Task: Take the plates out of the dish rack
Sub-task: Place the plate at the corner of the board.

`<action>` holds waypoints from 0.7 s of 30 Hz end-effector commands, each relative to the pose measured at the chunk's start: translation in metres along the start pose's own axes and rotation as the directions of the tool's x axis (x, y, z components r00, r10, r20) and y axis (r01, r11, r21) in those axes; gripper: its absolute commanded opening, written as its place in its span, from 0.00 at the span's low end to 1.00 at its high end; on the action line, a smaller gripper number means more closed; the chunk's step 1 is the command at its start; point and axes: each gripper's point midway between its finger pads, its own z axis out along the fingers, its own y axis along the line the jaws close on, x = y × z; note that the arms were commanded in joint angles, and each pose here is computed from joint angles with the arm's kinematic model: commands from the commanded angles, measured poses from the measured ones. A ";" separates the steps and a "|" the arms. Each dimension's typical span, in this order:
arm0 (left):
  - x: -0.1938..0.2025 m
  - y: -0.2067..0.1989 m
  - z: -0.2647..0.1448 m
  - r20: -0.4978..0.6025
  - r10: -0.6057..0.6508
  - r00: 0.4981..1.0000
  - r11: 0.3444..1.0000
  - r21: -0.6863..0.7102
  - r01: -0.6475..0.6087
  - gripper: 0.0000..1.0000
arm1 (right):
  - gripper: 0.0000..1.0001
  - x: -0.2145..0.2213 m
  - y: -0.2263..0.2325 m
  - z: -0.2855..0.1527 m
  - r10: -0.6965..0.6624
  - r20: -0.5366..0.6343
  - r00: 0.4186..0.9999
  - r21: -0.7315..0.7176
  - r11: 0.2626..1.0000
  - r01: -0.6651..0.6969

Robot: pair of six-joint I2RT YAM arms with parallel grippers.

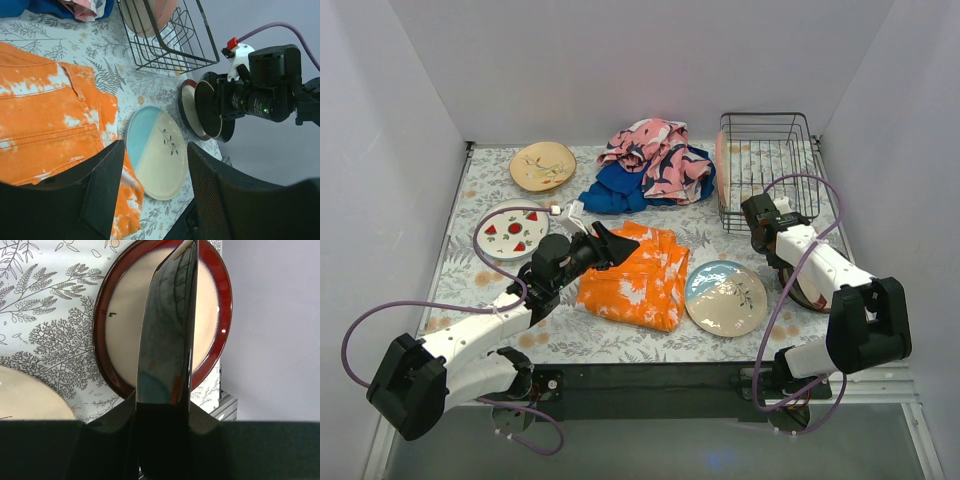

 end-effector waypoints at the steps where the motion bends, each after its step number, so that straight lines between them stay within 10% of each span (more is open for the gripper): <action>1: -0.001 -0.005 -0.004 0.007 0.006 1.000 1.000 0.019 -0.006 0.52 | 0.01 -0.004 -0.014 0.010 0.006 0.007 1.000 0.096 0.995 -0.007; 12: 0.000 -0.004 -0.003 0.001 0.004 1.000 1.000 0.018 -0.004 0.51 | 0.25 0.008 0.015 0.020 -0.017 -0.039 0.999 -0.027 1.000 0.016; 17: 0.000 -0.003 -0.002 -0.001 0.004 1.000 1.000 0.016 -0.004 0.52 | 0.02 0.008 0.012 0.021 -0.019 -0.033 0.999 -0.002 1.000 0.019; 21: 0.000 -0.004 -0.003 0.001 0.004 1.000 1.000 0.016 -0.004 0.51 | 0.01 0.005 -0.001 0.019 -0.013 -0.018 1.000 0.067 0.998 0.014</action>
